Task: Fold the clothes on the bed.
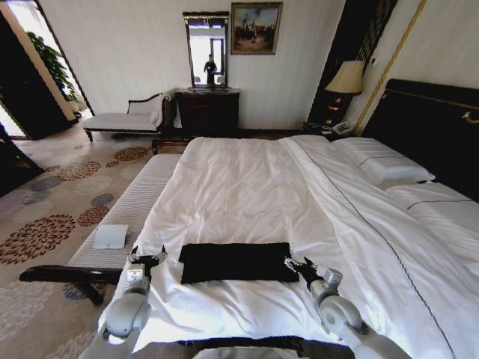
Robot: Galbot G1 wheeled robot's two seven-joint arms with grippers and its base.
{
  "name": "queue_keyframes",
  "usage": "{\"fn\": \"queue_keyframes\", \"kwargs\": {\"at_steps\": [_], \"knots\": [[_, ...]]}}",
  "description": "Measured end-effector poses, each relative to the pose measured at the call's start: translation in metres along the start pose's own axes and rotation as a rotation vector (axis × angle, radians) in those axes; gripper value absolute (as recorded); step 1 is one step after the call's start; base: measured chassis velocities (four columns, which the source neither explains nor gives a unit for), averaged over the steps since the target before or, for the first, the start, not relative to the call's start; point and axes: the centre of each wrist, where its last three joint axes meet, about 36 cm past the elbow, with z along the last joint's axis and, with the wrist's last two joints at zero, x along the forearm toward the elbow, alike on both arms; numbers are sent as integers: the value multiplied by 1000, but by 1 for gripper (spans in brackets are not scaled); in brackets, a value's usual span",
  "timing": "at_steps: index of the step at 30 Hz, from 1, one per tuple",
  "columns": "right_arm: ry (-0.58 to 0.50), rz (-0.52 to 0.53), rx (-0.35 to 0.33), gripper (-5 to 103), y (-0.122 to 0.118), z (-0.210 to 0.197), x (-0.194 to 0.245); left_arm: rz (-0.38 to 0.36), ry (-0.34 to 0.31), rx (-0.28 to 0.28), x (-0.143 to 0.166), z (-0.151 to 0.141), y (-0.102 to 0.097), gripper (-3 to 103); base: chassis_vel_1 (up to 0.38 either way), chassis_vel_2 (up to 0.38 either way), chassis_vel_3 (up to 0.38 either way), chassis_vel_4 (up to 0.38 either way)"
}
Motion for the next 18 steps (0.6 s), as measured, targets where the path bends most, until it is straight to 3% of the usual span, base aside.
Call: {"fn": "queue_keyframes", "kwargs": {"at_steps": [3, 8, 18], "knots": [[35, 9, -31, 100, -12, 9, 5, 3, -29, 46, 9, -23, 14, 100, 0, 0, 0, 0], [68, 2, -70, 100, -15, 22, 5, 21, -45, 62, 19, -33, 10, 100, 0, 0, 0, 0], [105, -3, -84, 99, -15, 41, -6, 40, -23, 45, 22, -30, 2, 100, 0, 0, 0, 0]]}}
